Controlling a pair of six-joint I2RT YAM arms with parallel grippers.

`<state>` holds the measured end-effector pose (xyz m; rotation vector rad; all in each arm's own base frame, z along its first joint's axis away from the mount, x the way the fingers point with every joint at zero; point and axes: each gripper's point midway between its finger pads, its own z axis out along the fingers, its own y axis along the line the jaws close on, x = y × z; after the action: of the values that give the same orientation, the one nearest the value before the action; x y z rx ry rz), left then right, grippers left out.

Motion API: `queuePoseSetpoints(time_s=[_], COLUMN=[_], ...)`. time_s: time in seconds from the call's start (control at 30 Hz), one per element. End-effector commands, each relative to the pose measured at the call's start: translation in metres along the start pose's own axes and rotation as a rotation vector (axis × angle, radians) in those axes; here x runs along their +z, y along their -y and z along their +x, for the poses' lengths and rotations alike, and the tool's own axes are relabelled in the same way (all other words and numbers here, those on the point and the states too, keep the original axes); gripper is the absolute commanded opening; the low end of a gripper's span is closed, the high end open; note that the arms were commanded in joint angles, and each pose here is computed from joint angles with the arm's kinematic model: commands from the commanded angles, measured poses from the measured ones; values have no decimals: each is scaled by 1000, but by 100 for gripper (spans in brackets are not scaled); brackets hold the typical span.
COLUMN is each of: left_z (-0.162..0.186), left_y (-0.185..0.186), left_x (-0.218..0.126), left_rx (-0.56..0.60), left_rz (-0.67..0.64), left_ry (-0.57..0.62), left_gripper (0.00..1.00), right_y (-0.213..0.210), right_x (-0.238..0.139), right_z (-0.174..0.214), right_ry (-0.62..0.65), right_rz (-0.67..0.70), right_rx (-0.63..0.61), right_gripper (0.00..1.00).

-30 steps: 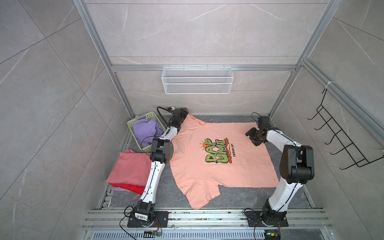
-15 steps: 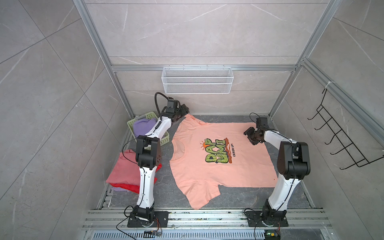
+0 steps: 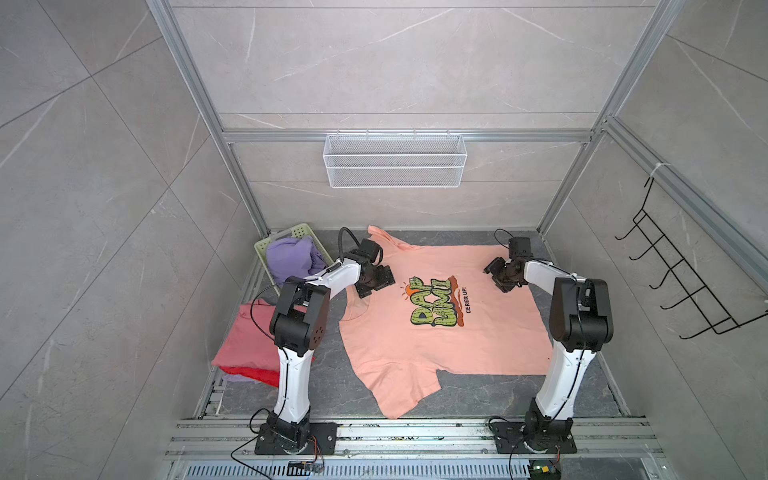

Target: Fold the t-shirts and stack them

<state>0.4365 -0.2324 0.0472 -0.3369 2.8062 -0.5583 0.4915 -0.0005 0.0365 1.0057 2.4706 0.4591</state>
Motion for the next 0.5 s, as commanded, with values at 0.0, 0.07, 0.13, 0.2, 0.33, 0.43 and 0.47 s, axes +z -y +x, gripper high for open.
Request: queuePoseSetpoints(time_s=[0.0, 0.07, 0.13, 0.2, 0.33, 0.43, 0.47], left_z=[1, 8, 16, 21, 21, 21, 21], left_y=[7, 1, -5, -7, -12, -22, -25], left_x=[-29, -28, -26, -23, -10, 4, 9], left_rx=[-11, -19, -32, -33, -29, -43, -49], left_rz=[-1, -24, -48, -51, -74, -103, -108], left_ry=[14, -12, -43, -66, -91, -114, -122], left_gripper=[89, 89, 89, 89, 89, 89, 89], right_y=[10, 18, 26, 30, 35, 35, 35], right_x=[-16, -22, -26, -28, -21, -10, -7], right_z=[17, 23, 29, 33, 32, 29, 26], right_ry=[-39, -51, -71, -79, -66, -65, -64], right_rz=[43, 75, 110, 122, 134, 141, 144], right_rx=[-27, -26, -23, -24, -10, 2, 5], right_gripper=[65, 65, 65, 65, 65, 65, 65])
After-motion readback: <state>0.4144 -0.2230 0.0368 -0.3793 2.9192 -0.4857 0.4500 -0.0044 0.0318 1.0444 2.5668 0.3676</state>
